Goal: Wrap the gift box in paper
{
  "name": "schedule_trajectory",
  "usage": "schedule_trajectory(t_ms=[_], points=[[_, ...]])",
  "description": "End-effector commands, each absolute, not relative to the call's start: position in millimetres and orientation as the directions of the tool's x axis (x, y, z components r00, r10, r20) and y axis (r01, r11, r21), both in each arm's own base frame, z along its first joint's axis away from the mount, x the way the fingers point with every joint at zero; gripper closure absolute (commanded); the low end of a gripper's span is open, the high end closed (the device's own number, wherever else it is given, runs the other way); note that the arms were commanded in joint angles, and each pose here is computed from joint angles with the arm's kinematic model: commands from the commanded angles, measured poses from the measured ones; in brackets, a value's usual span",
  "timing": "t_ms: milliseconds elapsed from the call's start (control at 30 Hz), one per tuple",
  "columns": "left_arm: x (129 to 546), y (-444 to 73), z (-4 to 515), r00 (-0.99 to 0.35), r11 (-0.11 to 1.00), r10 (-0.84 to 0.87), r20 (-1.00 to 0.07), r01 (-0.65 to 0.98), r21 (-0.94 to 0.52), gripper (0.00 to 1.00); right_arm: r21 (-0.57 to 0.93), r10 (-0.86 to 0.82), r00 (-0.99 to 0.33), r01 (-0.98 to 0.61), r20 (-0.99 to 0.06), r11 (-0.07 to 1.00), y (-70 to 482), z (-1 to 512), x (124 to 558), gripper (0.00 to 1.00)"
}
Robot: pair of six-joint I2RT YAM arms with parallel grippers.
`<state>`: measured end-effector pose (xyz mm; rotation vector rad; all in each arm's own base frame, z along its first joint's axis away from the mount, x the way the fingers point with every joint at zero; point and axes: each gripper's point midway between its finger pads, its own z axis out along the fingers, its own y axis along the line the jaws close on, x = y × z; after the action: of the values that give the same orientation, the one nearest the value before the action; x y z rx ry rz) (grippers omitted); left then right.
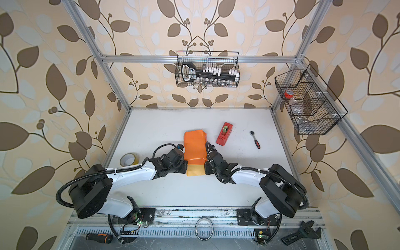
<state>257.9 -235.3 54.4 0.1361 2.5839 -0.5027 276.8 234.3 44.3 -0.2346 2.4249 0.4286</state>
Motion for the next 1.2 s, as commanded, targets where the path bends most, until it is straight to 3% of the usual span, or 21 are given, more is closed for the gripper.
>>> schedule_trajectory(t_ms=[0,500,600,867,1167], points=[[263.6,-239.5,63.7,-0.859,0.93,-0.011,-0.512,0.179,-0.32,0.97,0.237,-0.054,-0.772,-0.261,-0.634,0.936,232.5,42.3,275.4,0.69],[263.3,-243.0,65.9,-0.858,0.925,-0.004,-0.513,0.192,-0.328,1.0,0.24,-0.04,-0.777,-0.243,-0.628,0.94,237.6,39.3,279.0,0.89],[262.8,-242.1,64.7,-0.859,0.926,-0.003,-0.512,0.191,-0.325,1.0,0.242,-0.038,-0.777,-0.242,-0.629,0.94,237.2,40.8,278.8,0.88],[262.9,-241.4,64.2,-0.858,0.927,-0.002,-0.514,0.191,-0.322,1.0,0.243,-0.047,-0.791,-0.243,-0.61,0.939,230.1,35.1,263.1,0.71],[261.8,-241.7,56.5,-0.868,0.932,0.012,-0.497,0.189,-0.309,1.0,0.23,-0.054,-0.788,-0.244,-0.613,0.942,231.7,32.2,263.2,0.86]])
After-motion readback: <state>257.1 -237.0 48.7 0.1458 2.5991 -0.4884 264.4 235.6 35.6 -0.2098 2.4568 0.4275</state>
